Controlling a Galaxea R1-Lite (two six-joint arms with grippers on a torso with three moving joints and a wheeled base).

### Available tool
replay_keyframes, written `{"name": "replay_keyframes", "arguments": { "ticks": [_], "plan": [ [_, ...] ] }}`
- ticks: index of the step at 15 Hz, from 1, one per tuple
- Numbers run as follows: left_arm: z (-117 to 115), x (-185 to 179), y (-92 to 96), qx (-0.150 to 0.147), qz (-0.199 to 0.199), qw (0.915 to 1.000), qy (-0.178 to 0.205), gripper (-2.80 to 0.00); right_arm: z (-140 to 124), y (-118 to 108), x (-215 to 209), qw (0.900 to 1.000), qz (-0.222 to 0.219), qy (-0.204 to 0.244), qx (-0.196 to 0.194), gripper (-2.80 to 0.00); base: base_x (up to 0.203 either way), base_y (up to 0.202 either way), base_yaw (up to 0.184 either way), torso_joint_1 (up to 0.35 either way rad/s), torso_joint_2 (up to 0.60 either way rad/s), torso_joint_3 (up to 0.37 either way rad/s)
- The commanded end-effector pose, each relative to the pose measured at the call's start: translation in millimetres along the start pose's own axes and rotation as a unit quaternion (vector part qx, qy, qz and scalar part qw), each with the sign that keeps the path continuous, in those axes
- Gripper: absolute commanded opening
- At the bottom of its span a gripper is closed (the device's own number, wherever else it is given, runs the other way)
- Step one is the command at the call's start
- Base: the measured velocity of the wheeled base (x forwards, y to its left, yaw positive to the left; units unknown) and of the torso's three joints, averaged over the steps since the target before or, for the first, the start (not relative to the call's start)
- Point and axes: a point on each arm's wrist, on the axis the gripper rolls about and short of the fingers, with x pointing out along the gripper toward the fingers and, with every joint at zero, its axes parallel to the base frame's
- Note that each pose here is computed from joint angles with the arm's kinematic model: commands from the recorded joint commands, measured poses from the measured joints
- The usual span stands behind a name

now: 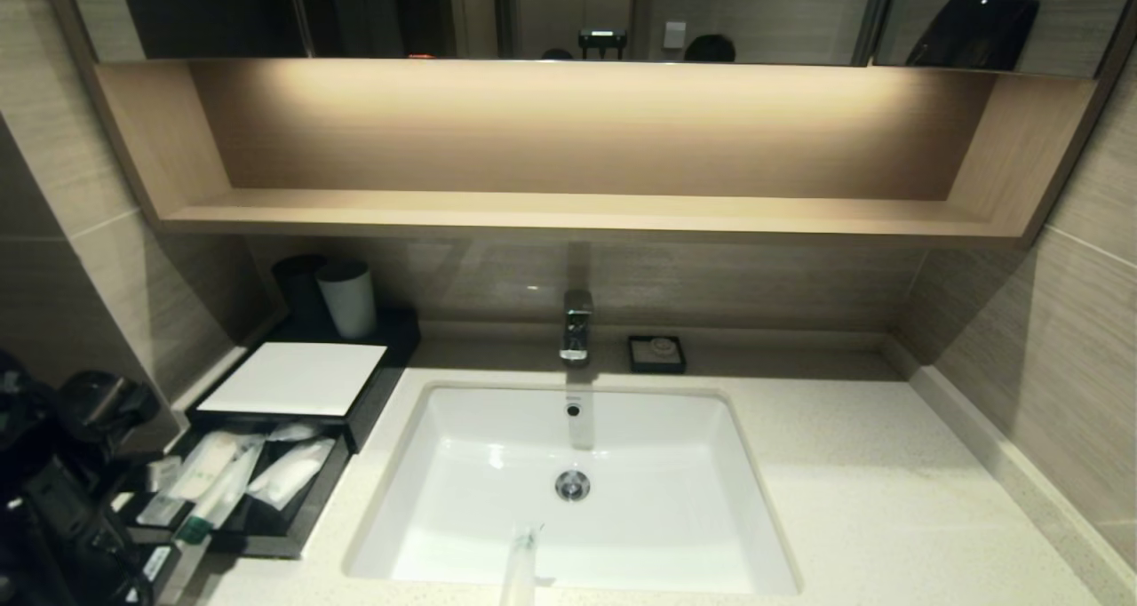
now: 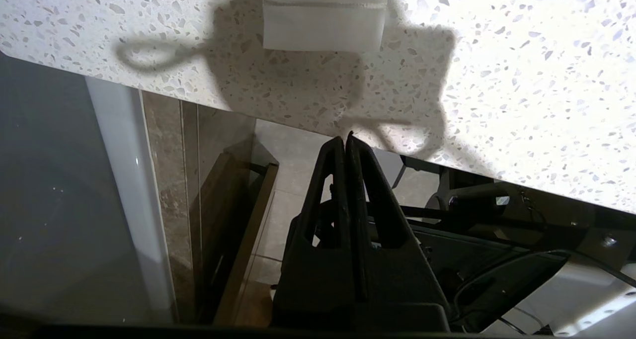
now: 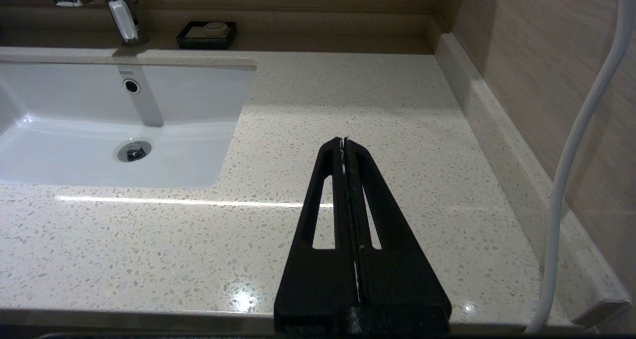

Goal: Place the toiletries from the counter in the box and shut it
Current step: Place the bathroom toiletry into the drawer

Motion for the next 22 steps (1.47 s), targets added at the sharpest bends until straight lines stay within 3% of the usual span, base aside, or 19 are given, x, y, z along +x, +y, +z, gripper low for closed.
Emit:
{"name": "replay_keyframes", "arguments": {
  "ticks": [1,11,22],
  "plan": [
    [-0.2,7.2,0.0,0.000,-0.001,0.9999,0.014,-2.80,-0.1,0.0,0.0,1.000,0.000,0.000,0.000,-2.80,0.000,0.000,0.000,0.000,0.00,0.000],
    [17.0,25.9,6.0,-0.014,0.001,0.9999,-0.002,-2.80,-0.1,0.0,-0.1,1.000,0.000,-0.001,0.000,-2.80,0.000,0.000,0.000,0.000,0.00,0.000],
    [36.9,17.1,8.8,-0.021,0.004,0.9989,-0.042,-2.80,-0.1,0.0,0.0,1.000,0.000,0.000,0.000,-2.80,0.000,0.000,0.000,0.000,0.00,0.000]
  ]
}}
